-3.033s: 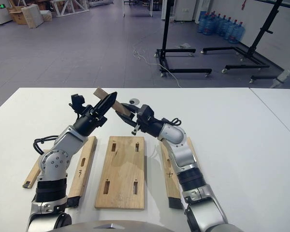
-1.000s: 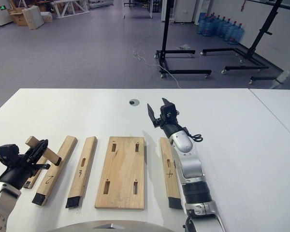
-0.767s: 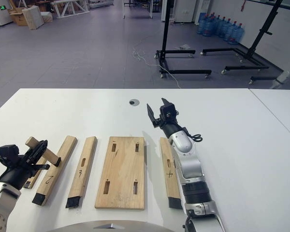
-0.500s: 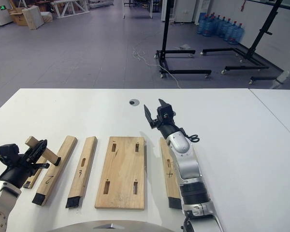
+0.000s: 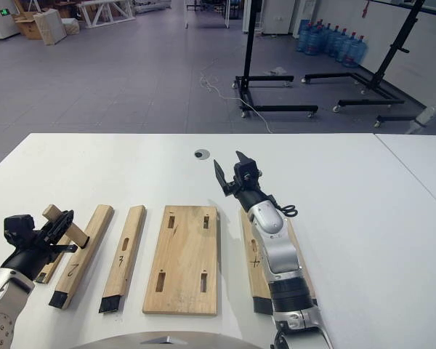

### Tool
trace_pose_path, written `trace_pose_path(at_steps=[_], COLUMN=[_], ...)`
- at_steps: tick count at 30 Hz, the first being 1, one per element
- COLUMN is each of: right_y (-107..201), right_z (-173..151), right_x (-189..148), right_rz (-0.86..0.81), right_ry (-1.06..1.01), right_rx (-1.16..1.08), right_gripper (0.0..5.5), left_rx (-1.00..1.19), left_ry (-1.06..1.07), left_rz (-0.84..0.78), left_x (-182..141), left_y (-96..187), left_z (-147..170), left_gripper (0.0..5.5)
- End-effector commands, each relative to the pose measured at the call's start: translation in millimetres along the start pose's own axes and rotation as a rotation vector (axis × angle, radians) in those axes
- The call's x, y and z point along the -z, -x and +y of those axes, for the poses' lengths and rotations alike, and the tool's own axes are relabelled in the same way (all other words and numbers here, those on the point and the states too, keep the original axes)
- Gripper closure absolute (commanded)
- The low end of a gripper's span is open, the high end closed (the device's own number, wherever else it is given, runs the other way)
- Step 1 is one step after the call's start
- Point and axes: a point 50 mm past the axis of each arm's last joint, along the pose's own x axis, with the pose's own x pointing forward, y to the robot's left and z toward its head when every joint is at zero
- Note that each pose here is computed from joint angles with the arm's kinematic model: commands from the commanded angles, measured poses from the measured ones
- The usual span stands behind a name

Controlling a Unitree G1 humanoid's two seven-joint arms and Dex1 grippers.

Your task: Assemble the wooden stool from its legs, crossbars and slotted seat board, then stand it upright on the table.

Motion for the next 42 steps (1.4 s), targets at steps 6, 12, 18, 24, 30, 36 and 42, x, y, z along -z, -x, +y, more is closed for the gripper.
trace_pose_path(at_steps=[6,12,18,24,30,36,42], right_y=[-1.8,-2.4,-3.1,-4.0,-4.1,-3.2,-6.3], right_z=[-2.2,-5.2,-5.5,-6.1,-4.2,-5.8,-6.5], right_x=[-3.8,-4.8,-5.2,-7.5,-9.3,-9.7,-13.7], right_rz=[0.001,0.004,0.003,-0.005,-0.016,-0.018,-0.035], right_ry=[0.006,0.009,0.008,0.016,0.007,-0.003,-0.015], right_rx=[0.004,0.002,0.003,0.003,0.008,0.022,0.028], right_gripper=[2.17,2.17,2.17,2.17,2.17,2.17,2.17], left_rx=[0.035,0.038,0.015,-0.018,-0.024,-0.006,0.035], left_ry=[-0.091,-0.111,-0.060,-0.011,-0.037,-0.069,-0.115], left_rz=[0.173,0.208,0.205,0.145,0.047,-0.009,-0.118], left_x=[43.4,57.3,60.2,41.4,9.3,-13.4,-51.9], left_y=[6.5,7.9,7.3,-3.1,-12.8,-17.1,-23.3], left_z=[-8.0,-4.6,0.4,1.0,0.6,-2.7,-5.9], left_gripper=[5.12,5.12,5.12,4.71,3.87,3.35,3.35])
